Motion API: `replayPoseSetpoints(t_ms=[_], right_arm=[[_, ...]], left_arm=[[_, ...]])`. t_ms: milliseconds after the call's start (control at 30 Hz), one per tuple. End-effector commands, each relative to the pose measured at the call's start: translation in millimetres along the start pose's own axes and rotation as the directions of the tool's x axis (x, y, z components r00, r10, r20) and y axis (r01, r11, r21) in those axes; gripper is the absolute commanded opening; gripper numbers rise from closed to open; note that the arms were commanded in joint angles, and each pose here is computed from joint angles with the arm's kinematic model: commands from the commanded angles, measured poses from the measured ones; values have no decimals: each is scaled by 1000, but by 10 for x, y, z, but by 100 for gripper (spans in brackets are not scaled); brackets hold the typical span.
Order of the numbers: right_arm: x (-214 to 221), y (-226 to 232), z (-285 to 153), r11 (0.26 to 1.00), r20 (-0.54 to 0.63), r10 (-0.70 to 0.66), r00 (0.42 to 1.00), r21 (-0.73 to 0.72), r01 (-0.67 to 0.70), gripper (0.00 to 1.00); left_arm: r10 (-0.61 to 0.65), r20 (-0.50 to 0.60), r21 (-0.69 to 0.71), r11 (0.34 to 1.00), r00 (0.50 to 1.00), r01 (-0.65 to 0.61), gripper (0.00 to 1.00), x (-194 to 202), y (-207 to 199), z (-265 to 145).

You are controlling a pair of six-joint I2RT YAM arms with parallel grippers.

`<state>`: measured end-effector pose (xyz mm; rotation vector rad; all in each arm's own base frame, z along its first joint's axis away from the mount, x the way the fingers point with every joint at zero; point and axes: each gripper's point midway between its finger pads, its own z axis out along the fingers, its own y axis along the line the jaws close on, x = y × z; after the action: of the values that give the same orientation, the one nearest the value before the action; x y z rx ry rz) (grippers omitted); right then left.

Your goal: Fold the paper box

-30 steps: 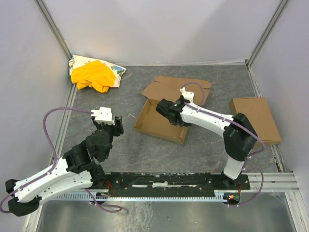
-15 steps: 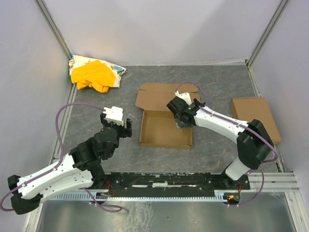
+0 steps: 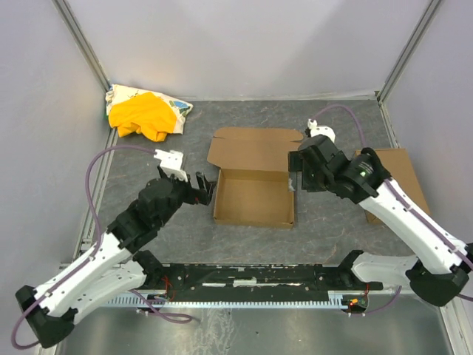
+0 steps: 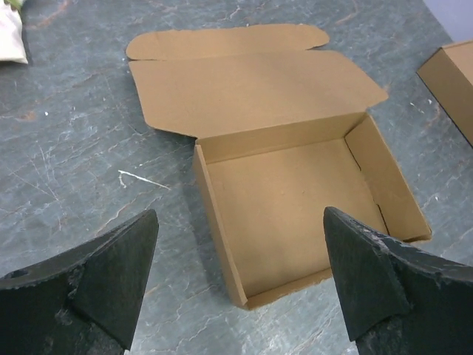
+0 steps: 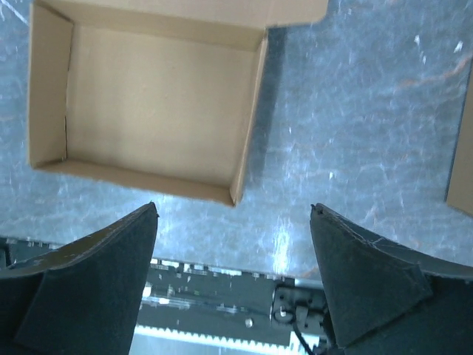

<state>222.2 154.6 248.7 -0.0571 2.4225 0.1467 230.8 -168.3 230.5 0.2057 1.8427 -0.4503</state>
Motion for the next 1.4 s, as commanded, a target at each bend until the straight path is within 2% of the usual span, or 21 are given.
replayPoseSetpoints(t_ms=[0,67,133,167,233,267,300,333,367,400,467,500,533,600,667,700,733,900,1100,1233,1367], right_arm=[[267,-209,-253,1000,-51,19,999,-8,-19,86],[275,-265,-328,999,6,9,1000,-47,-8,82],[307,-325,-417,997,46,19,999,-77,-15,82],[331,-372,-466,996,56,29,998,-80,-24,80],[366,-436,-543,997,57,33,998,-78,-28,70],[367,-429,-573,996,52,28,998,-87,-24,62],[364,-417,-587,996,43,23,999,-89,-19,42],[355,-429,-586,997,33,19,999,-72,-16,7],[373,-454,-569,999,10,11,1000,-44,-11,2],[375,-439,-550,999,-8,1,1000,-36,-1,2],[392,-392,-509,999,-41,-25,999,-39,23,2],[389,-387,-488,999,-46,-31,998,-33,29,3],[373,-382,-470,999,-43,-35,998,-28,34,14],[282,-409,-440,999,-17,-31,999,10,32,49],[171,-392,-371,998,-4,-47,999,44,47,71],[112,-373,-331,997,2,-50,999,60,50,89],[64,-350,-287,996,4,-48,999,72,48,99],[-182,-227,18,997,-16,-1,1000,71,2,100],[-565,-304,766,974,-136,197,971,-85,-210,91],[-846,-525,1312,932,-171,311,935,-138,-335,91],[-983,-629,1864,908,-198,345,918,-178,-380,97]], left_arm=[[-127,-54,173,976,990,135,98,-225,-236,220],[-149,-66,110,982,987,156,89,-262,-62,357],[-176,-64,40,983,982,179,75,-303,82,447],[-195,-63,6,981,979,196,61,-334,168,486],[-254,-64,-62,966,965,250,26,-365,361,545],[-287,-63,-87,956,956,281,18,-364,461,570],[-315,-64,-107,946,947,308,15,-354,550,587],[-341,-70,-124,935,938,331,11,-321,638,603],[-367,-75,-139,924,927,355,8,-283,704,613],[-386,-76,-150,916,919,372,9,-253,753,617],[-404,-79,-165,907,911,388,23,-183,823,610],[-409,-75,-181,902,909,391,33,-148,865,599],[-413,-68,-205,897,908,392,46,-114,918,580],[-416,-53,-234,889,908,394,68,-70,985,549],[-414,-50,-212,894,909,395,77,-52,959,558],[-416,-46,-200,894,908,400,79,-68,945,574],[-423,-47,-197,892,905,407,80,-76,938,593],[-443,-100,-238,880,891,410,78,-63,987,763],[-415,-85,-352,863,906,363,77,-161,1290,1023],[-451,-118,-364,849,885,384,77,-180,1412,1389],[-480,-148,-352,842,865,408,75,-90,1492,1823]])
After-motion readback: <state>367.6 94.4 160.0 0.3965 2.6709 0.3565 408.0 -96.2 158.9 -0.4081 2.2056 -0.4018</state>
